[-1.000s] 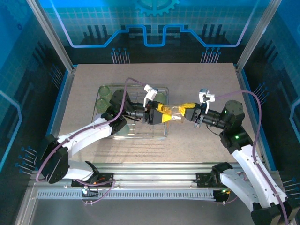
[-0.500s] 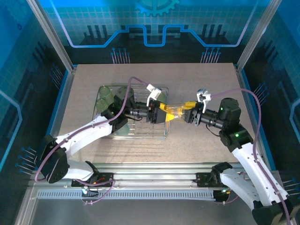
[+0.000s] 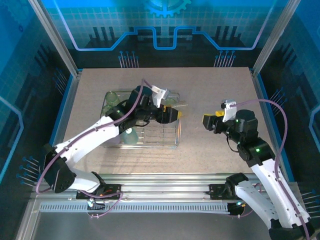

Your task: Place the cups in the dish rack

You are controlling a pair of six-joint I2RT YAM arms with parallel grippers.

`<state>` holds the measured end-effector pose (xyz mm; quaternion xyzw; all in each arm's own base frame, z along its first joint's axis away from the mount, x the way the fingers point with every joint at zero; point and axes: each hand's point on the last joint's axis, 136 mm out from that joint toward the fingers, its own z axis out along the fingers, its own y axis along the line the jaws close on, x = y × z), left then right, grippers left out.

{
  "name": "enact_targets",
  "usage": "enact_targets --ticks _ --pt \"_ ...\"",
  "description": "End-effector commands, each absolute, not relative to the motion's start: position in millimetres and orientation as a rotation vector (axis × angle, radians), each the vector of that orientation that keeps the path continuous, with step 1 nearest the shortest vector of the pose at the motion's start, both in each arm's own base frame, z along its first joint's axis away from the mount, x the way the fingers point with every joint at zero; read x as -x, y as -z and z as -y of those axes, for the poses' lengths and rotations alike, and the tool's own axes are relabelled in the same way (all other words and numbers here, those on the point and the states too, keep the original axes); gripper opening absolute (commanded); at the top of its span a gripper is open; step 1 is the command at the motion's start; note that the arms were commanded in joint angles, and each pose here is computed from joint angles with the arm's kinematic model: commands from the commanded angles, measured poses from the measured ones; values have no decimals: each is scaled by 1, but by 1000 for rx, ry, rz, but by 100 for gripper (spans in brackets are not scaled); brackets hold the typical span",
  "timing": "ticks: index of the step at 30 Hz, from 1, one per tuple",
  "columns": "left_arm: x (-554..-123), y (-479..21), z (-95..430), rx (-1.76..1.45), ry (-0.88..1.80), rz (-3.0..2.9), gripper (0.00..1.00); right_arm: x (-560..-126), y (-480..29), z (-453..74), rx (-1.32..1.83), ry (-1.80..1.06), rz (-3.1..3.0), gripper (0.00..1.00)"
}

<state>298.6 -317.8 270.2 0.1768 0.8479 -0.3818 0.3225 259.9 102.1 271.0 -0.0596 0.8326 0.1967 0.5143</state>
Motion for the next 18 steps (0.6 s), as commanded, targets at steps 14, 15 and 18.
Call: enact_targets --ticks 14,15,18 --pt "-308 -181 275 -771 387 -2590 4 -251 -237 -63 100 -252 -2075 67" --pt "-308 -177 273 -811 358 -2589 4 -251 -237 -63 101 -252 -2074 67" --pt "-307 -171 267 -900 292 -2602 5 -252 -235 -63 106 -258 -2069 68"
